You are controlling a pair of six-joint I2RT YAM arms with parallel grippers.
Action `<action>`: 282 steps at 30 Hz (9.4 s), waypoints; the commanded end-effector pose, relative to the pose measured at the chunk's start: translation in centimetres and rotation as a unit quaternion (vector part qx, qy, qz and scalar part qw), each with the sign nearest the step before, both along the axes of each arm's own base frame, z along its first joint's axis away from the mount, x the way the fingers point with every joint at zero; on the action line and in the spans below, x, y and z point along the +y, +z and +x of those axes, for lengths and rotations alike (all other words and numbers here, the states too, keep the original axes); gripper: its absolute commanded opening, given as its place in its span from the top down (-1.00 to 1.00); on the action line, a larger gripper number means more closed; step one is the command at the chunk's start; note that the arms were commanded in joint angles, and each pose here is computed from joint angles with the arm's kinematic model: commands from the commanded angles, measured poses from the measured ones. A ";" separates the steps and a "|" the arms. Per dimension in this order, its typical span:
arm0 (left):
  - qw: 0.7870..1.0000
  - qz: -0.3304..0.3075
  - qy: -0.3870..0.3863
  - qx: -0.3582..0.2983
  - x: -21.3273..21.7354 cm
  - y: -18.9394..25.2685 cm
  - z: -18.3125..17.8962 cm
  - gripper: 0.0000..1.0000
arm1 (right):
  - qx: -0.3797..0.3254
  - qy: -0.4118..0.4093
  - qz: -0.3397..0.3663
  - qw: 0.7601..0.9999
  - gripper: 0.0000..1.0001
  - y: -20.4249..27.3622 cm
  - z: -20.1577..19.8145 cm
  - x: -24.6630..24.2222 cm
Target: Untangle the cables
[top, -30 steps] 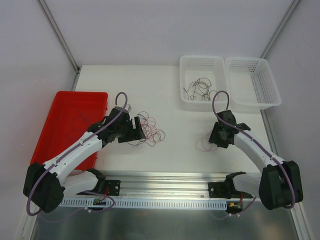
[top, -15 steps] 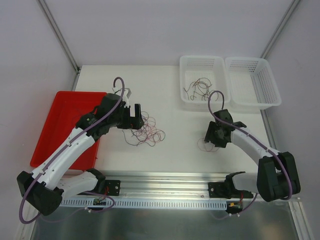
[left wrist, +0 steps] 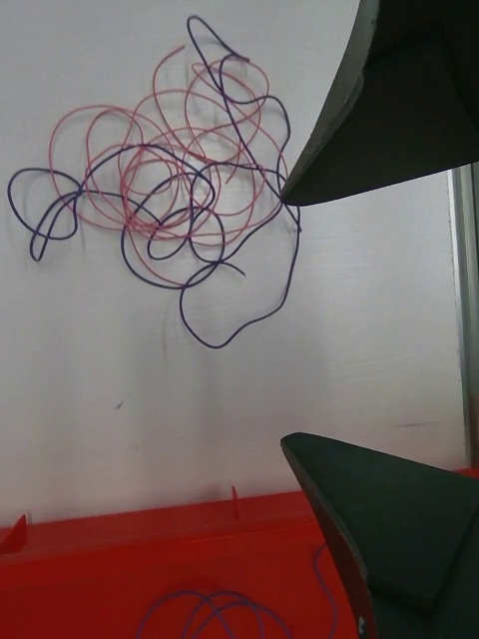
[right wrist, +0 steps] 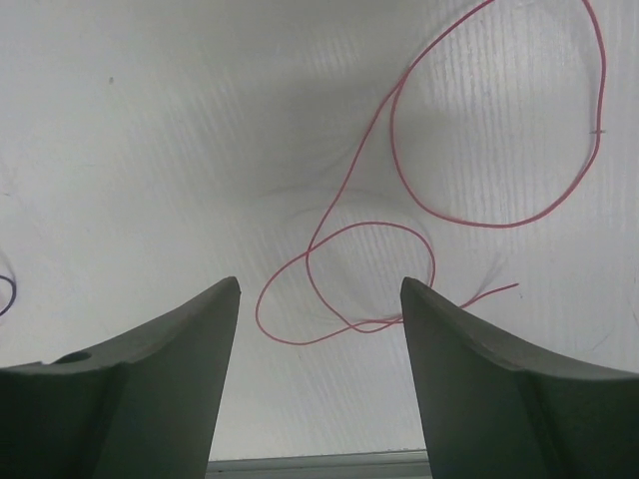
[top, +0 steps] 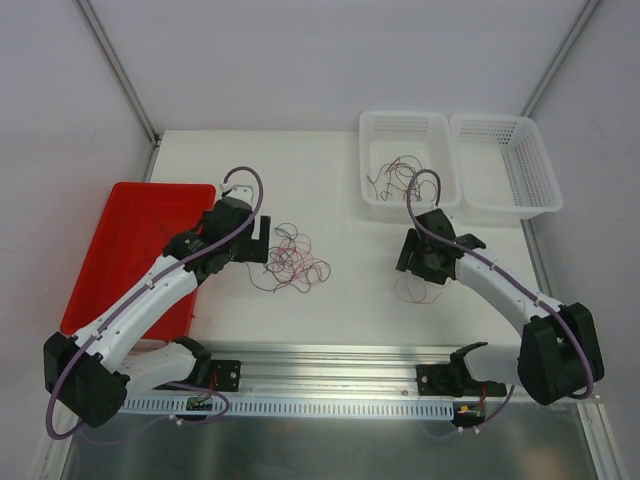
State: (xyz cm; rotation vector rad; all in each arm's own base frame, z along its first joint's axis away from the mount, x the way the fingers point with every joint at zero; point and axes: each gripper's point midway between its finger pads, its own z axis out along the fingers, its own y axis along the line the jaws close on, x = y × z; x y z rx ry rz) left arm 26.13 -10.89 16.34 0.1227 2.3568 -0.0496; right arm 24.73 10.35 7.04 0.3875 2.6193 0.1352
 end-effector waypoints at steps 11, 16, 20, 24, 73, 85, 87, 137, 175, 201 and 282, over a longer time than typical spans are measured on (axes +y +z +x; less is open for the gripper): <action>0.998 0.051 0.031 -0.019 2.3 -0.5 0.8 -0.98 | 0.043 -0.055 -0.028 0.997 0.08 -3.4 1.9 1.2; 0.998 0.051 0.032 -0.021 2.4 -0.5 0.8 -0.98 | 0.035 -0.062 -0.046 0.996 0.62 -2.7 1.8 0.5; 0.998 0.051 0.031 -0.022 2.4 -0.5 0.6 -0.98 | -0.012 -0.056 -0.068 0.996 0.99 1.5 2.5 -0.8; 0.998 0.051 0.032 -0.025 2.6 -0.4 0.6 -0.99 | -0.071 -0.044 -0.107 0.991 0.99 8.3 2.8 -2.8; 0.998 0.045 -0.008 0.046 0.5 -3.9 0.5 -0.98 | -0.264 -0.019 -0.039 0.964 -0.65 21.1 23.6 -11.8; 0.995 0.009 -0.030 0.094 -1.7 -5.6 0.1 -0.97 | -0.164 0.235 0.124 0.950 -0.46 12.4 8.3 11.4; 0.995 0.008 -0.030 0.096 -1.8 -5.8 0.1 -0.97 | -0.156 0.258 0.141 0.943 -0.42 10.7 7.1 13.5; 0.995 0.018 -0.030 0.096 -1.8 -5.7 0.6 -0.96 | -0.300 0.346 0.049 0.888 0.99 26.1 -1.4 10.9; 0.870 -0.218 -0.441 -0.045 -21.1 6.8 -9.1 -0.32 | -0.261 0.475 0.175 0.822 0.99 21.6 -7.8 17.7; 0.926 -0.177 -0.295 -0.153 -15.8 13.2 -5.4 1.00 | -0.213 0.219 0.074 0.949 -0.38 13.8 -0.1 11.2; 0.963 -0.064 0.052 -0.258 3.7 18.8 -1.0 1.00 | -0.123 0.170 0.026 0.977 -0.31 9.7 0.5 1.0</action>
